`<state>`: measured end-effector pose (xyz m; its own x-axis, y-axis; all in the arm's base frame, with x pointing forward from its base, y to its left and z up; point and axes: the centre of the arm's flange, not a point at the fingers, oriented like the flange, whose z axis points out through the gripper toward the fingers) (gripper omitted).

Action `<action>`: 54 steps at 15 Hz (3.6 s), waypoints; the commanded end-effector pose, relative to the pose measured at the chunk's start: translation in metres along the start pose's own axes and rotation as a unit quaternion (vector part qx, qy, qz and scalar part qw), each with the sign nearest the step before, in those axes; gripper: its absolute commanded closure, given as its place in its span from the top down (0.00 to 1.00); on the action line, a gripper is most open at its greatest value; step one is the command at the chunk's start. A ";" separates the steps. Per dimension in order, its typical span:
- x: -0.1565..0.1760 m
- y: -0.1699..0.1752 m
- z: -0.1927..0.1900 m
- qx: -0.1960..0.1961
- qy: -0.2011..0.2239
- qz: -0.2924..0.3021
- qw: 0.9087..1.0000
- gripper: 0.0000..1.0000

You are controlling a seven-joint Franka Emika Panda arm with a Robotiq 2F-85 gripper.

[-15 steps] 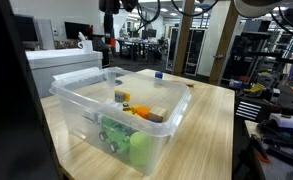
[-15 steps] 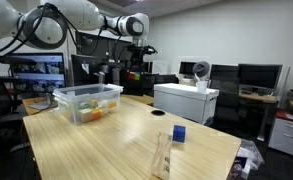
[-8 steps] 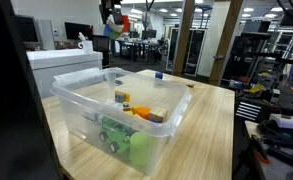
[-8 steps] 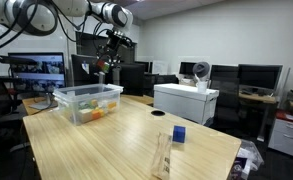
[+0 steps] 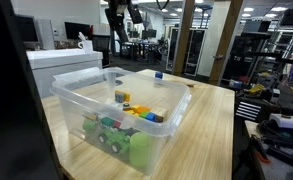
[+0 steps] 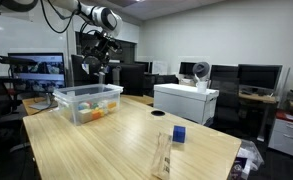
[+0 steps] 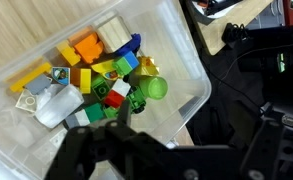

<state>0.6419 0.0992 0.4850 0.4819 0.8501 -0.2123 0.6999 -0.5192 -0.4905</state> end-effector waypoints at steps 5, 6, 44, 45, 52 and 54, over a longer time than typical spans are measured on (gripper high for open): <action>-0.110 0.146 0.035 -0.125 0.075 0.160 0.976 1.00; -0.135 0.173 0.038 -0.143 0.079 0.188 0.968 1.00; -0.136 0.180 -0.001 -0.268 0.252 0.296 0.881 0.33; -0.121 0.155 -0.006 -0.262 0.260 0.269 0.889 0.33; -0.069 -0.002 0.026 -0.165 0.223 0.097 0.956 0.59; -0.064 -0.016 0.038 -0.137 0.192 0.066 0.970 0.85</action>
<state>0.6170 0.0523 0.4774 0.7483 0.6510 0.1274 0.6628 -0.7261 -0.1832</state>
